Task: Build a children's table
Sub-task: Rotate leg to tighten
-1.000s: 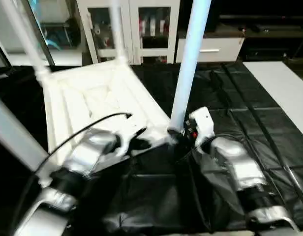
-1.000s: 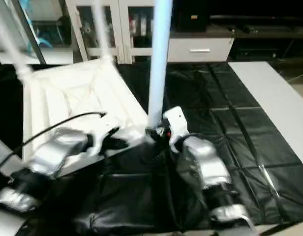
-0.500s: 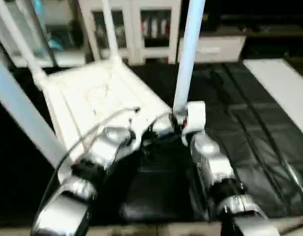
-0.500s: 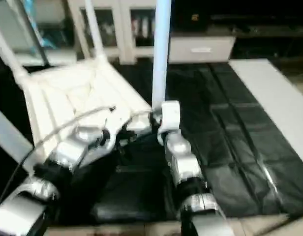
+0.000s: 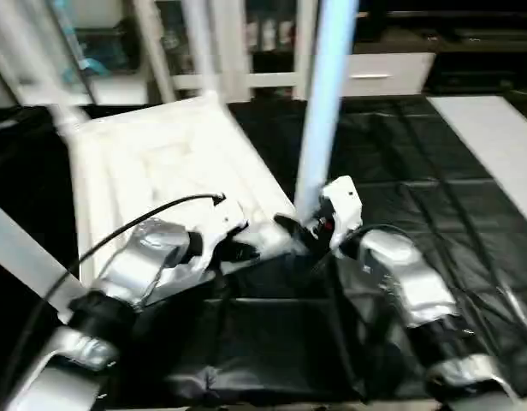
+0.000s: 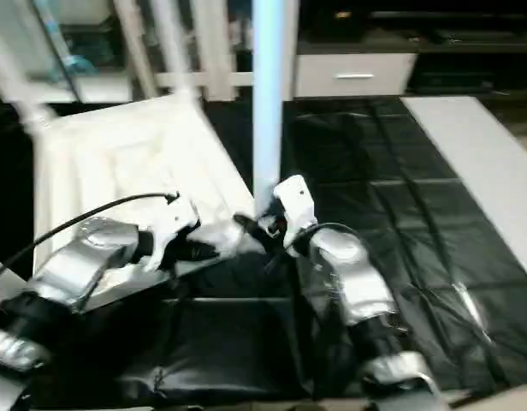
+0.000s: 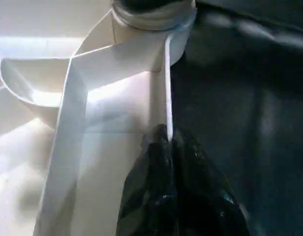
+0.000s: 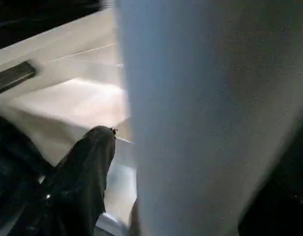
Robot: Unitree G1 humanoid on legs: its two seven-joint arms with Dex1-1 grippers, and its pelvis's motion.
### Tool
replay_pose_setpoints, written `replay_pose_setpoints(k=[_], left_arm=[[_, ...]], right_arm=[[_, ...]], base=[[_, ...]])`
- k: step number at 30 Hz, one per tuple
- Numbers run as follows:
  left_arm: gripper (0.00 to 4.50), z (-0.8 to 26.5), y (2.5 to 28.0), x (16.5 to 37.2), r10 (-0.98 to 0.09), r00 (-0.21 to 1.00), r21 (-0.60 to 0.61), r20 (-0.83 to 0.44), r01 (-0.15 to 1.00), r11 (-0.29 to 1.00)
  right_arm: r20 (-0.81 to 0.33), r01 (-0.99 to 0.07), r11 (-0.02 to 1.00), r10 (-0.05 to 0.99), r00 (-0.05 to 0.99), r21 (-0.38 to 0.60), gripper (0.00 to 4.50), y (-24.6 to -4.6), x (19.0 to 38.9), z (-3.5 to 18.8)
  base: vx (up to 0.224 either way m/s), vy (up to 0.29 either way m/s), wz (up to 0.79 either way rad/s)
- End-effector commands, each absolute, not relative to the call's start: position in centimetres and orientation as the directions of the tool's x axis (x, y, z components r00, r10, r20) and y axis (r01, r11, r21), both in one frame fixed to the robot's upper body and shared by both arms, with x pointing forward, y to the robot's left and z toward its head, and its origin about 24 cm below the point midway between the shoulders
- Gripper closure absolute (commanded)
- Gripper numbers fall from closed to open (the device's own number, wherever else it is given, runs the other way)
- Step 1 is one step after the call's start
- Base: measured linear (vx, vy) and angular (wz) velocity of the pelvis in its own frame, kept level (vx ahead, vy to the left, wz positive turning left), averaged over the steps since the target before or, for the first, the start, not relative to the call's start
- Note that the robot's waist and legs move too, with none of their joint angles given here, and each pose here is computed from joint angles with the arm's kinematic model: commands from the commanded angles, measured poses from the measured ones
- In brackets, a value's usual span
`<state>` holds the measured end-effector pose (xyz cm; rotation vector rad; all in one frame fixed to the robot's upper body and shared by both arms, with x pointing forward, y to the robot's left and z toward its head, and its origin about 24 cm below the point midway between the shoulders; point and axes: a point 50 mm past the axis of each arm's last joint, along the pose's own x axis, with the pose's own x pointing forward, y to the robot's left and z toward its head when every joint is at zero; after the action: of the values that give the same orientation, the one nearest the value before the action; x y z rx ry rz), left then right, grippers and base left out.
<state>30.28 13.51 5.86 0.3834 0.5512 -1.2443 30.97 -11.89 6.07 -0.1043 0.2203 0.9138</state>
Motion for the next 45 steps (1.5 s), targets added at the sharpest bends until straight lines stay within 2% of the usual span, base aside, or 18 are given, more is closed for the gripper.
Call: replay_pose_setpoints(k=[1,4,11,14,16,17,18,27,29,32,33,34,35,37,39,41,45], left_arm=[[4.50,5.3,13.0,28.8,-0.790,0.062,-0.107,-0.610,0.981,0.160],[4.50,5.5,13.3,28.6,-0.787,0.039,-0.120,-0.615,0.983,0.142],[4.50,5.9,13.5,28.4,-0.784,0.029,-0.122,-0.620,0.984,0.133],[4.50,5.9,13.5,28.5,-0.784,0.030,-0.123,-0.620,0.983,0.134],[4.50,5.9,13.5,28.4,-0.783,0.027,-0.126,-0.622,0.983,0.134],[4.50,5.9,13.5,28.4,-0.782,0.027,-0.126,-0.622,0.983,0.134],[4.50,5.9,13.5,28.4,-0.782,0.026,-0.126,-0.623,0.983,0.133],[4.50,5.8,13.7,28.3,-0.769,0.027,-0.122,-0.639,0.983,0.136],[4.50,5.7,13.6,28.3,-0.768,0.029,-0.121,-0.639,0.983,0.138],[4.50,5.6,13.4,29.0,-0.767,0.110,-0.087,-0.632,0.974,0.211],[4.50,5.5,13.3,29.1,-0.766,0.122,-0.081,-0.631,0.972,0.222],[4.50,5.4,13.0,29.7,-0.759,0.180,-0.057,-0.626,0.960,0.275],[4.50,5.4,13.0,29.7,-0.759,0.181,-0.057,-0.626,0.960,0.276],[4.50,5.1,12.2,30.7,-0.737,0.288,-0.023,-0.611,0.925,0.380],[4.50,4.7,11.4,31.9,-0.688,0.404,-0.003,-0.603,0.861,0.508],[4.50,4.6,10.7,32.7,-0.657,0.465,0.017,-0.593,0.824,0.567],[4.50,4.7,9.6,33.5,-0.632,0.527,0.052,-0.568,0.790,0.611]], right_arm=[[-0.285,-0.874,0.486,0.842,0.457,0.034,1.01,-12.6,29.5,6.0],[-0.334,-0.905,0.422,0.860,0.385,0.044,1.01,-13.3,28.7,5.8],[-0.353,-0.904,0.423,0.857,0.376,0.064,1.01,-13.9,28.7,5.6],[-0.348,-0.901,0.427,0.858,0.377,0.075,1.35,-13.9,28.7,5.6],[-0.350,-0.905,0.416,0.864,0.363,0.089,1.40,-13.8,28.6,5.6],[-0.352,-0.906,0.414,0.864,0.360,0.089,1.67,-13.9,28.6,5.5],[-0.355,-0.907,0.411,0.864,0.357,0.089,1.73,-13.9,28.6,5.5],[-0.400,-0.918,0.387,0.857,0.324,0.088,1.84,-13.8,28.1,4.6],[-0.397,-0.906,0.413,0.849,0.348,0.091,1.84,-13.7,28.2,4.5],[-0.364,-0.830,0.549,0.795,0.485,0.094,1.84,-13.2,29.3,4.2],[-0.360,-0.821,0.563,0.789,0.499,0.095,1.84,-13.1,29.5,4.1],[-0.345,-0.766,0.636,0.743,0.574,0.096,1.84,-12.7,30.0,3.9],[-0.345,-0.765,0.637,0.742,0.575,0.096,1.85,-12.7,30.0,3.9],[-0.333,-0.641,0.762,0.630,0.702,0.090,1.85,-12.0,31.0,3.4],[-0.327,-0.475,0.872,0.487,0.810,0.124,1.85,-10.8,31.8,2.8],[-0.335,-0.382,0.910,0.414,0.847,0.159,1.85,-9.7,32.1,2.4],[-0.332,-0.331,0.924,0.378,0.864,0.191,1.85,-7.1,32.5,2.3]], base=[[0.000,0.000,0.00],[0.000,0.000,0.00],[0.000,0.000,0.00],[0.000,0.000,0.00],[0.000,0.000,0.00],[0.000,0.000,0.00],[0.000,0.000,0.00],[0.000,0.000,0.00],[0.000,0.000,0.00],[0.000,0.000,0.00],[0.000,0.000,0.00],[0.000,0.000,0.00],[0.000,0.000,0.00],[0.000,0.000,0.00],[-0.027,0.003,-0.04],[0.000,0.000,0.00],[0.000,0.000,0.00]])
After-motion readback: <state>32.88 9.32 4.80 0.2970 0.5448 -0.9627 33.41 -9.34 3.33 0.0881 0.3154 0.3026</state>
